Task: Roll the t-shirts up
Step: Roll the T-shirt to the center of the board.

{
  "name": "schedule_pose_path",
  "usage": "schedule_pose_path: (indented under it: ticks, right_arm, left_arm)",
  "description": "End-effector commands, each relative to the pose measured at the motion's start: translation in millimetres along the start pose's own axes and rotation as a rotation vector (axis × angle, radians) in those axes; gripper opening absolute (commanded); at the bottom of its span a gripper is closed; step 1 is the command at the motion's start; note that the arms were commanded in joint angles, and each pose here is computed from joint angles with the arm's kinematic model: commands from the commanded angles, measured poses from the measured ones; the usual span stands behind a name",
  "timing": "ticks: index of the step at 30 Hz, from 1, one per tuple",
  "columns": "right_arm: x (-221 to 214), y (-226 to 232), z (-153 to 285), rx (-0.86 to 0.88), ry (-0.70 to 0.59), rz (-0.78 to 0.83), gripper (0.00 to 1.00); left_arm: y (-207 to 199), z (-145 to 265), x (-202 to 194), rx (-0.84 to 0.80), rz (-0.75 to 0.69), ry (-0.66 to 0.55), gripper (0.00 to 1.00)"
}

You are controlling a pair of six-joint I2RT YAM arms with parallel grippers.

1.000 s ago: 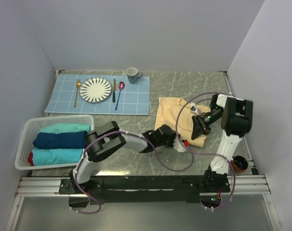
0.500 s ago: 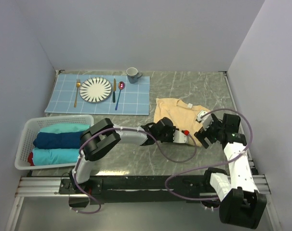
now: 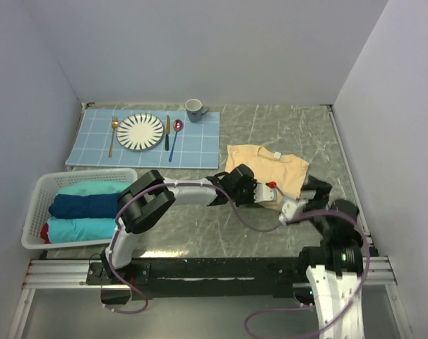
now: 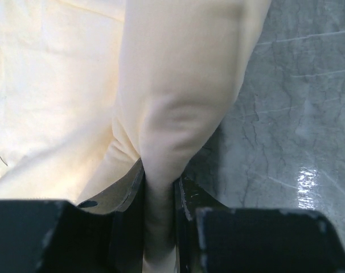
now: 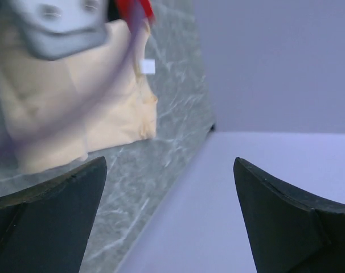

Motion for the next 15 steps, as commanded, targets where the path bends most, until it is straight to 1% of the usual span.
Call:
schedule_pose_path:
  ticks: [1,2,3,5,7,8,10,12,13,15]
  right_arm:
    - [-6,89,11,0.251,-0.071,0.072,1.00]
    - [-7,93,10,0.245,-0.086,0.103,1.00]
    - [-13,101,2,0.247,-0.092,0.095,1.00]
    - [-13,92,-7,0.166,-0.122,0.140,1.00]
    - [-22,102,-20,0.178,-0.122,0.138,1.00]
    - [-23,101,-24,0.173,-0.130,0.162,1.00]
    - [-28,114,-32,0.231,-0.141,0.143,1.00]
    - [-29,116,-39,0.241,-0.156,0.158,1.00]
    - [-33,123,-42,0.282,-0.147,0.141,1.00]
    - [-40,125,-50,0.272,-0.141,0.158,1.00]
  left_arm:
    - [-55,2,-34,-0.211,0.139,0.109,0.12]
    - [-54,2,-33,-0.213,0.138,0.104,0.12]
    - [-54,2,-33,-0.216,0.142,0.103,0.12]
    - [-53,4,-31,-0.214,0.143,0.097,0.12]
    - [-55,5,-32,-0.216,0.148,0.097,0.12]
    - [-54,5,-31,-0.214,0.151,0.095,0.12]
    - [-54,6,-32,-0.215,0.158,0.097,0.12]
    - [-55,6,-31,-0.219,0.168,0.096,0.12]
    - [-56,6,-31,-0.219,0.169,0.092,0.12]
    - [-57,6,-29,-0.228,0.175,0.083,0.12]
Point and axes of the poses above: each gripper's point midway between its finger pads, its own z axis back along the fingers, its own y axis along the line the jaws close on, x = y × z, the point moved 2 cm from there along z, back along the fingers, and after that the axes turned 8 degrees about -z, right-handed, at the moved point
